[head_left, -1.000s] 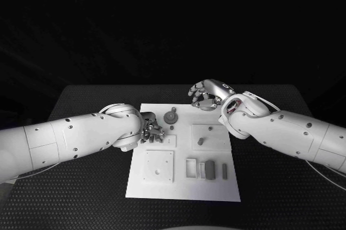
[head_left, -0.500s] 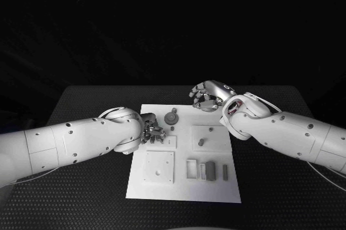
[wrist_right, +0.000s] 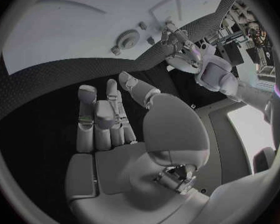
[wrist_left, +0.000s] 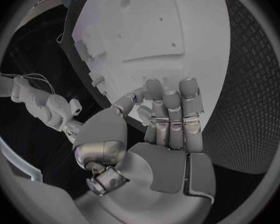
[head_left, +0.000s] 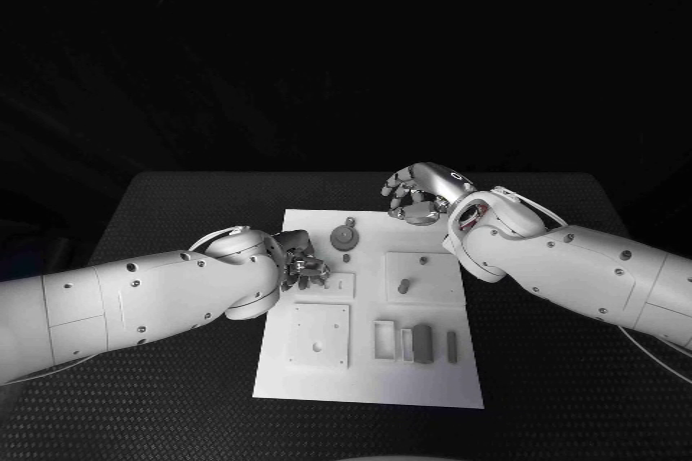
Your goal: Assemble the parts on the task board
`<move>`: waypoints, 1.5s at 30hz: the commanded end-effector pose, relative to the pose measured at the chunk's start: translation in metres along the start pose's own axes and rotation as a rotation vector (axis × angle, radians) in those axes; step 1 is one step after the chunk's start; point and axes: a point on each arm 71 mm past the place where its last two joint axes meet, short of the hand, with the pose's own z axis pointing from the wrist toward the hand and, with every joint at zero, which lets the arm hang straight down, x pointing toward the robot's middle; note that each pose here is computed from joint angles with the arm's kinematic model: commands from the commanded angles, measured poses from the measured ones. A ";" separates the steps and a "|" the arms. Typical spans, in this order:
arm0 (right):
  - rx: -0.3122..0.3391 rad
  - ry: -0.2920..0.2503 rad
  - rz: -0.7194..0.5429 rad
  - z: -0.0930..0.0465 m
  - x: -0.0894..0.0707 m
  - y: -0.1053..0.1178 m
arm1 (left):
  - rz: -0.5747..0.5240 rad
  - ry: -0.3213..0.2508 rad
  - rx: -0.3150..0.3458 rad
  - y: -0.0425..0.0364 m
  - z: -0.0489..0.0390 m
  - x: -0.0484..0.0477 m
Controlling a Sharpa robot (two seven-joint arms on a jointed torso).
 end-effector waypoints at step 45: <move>0.009 0.030 -0.006 -0.001 0.001 -0.004 | -0.026 -0.022 0.012 0.0026 -0.0015 0.0180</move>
